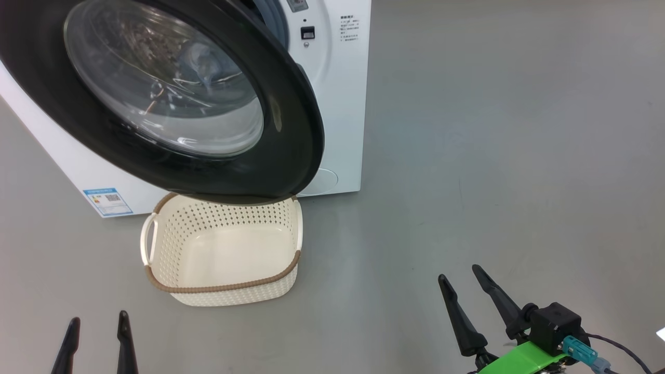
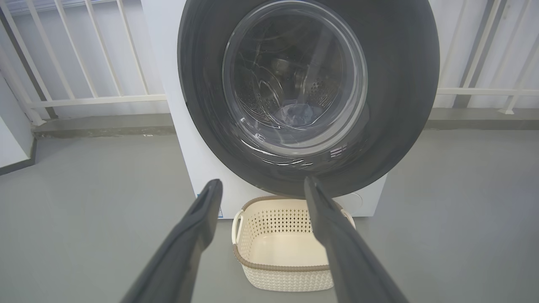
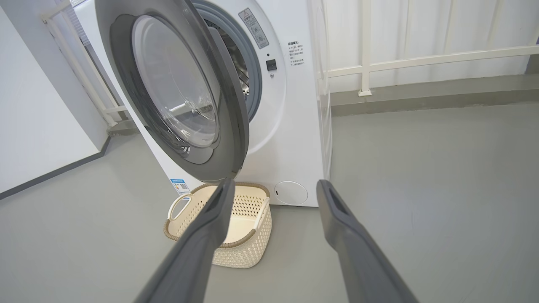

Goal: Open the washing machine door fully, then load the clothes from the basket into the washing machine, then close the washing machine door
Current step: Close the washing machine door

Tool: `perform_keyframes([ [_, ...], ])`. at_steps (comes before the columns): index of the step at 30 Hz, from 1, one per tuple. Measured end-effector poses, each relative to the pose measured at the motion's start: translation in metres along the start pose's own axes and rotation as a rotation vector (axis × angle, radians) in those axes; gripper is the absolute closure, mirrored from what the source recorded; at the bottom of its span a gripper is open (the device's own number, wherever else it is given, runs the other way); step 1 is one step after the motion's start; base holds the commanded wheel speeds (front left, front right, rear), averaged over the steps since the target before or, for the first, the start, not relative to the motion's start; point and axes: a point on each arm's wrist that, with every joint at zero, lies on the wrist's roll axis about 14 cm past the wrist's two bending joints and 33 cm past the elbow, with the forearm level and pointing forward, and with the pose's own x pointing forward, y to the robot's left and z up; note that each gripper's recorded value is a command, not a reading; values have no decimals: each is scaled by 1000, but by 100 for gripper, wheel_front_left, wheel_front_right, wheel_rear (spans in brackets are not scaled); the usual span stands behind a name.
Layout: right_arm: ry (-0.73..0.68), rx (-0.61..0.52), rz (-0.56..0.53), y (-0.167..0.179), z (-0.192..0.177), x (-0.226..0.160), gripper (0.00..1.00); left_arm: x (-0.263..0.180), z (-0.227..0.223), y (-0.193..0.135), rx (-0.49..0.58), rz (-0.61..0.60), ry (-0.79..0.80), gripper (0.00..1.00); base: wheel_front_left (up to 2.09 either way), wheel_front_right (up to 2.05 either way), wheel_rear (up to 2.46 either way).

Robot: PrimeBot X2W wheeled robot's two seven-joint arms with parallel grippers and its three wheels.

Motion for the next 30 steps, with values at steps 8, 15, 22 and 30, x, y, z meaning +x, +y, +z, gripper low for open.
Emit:
perform_keyframes([
  [8, 2, 1, -4, -2, -1, 1, 100, 1, -2, -1, 0, -1, 7, 0, 0, 0, 0],
  [15, -92, 7, -1, 0, 28, 8, 100, 2, -5, -2, 0, -4, 17, 0, 0, 0, 0],
  [22, -383, -3, 106, 32, 120, 21, 100, 4, -9, -3, 1, -7, 27, 0, 0, 0, 0],
  [30, -712, -7, 495, 136, 222, 10, 100, 9, -5, -8, -11, -17, 14, 0, 0, 0, 0],
])
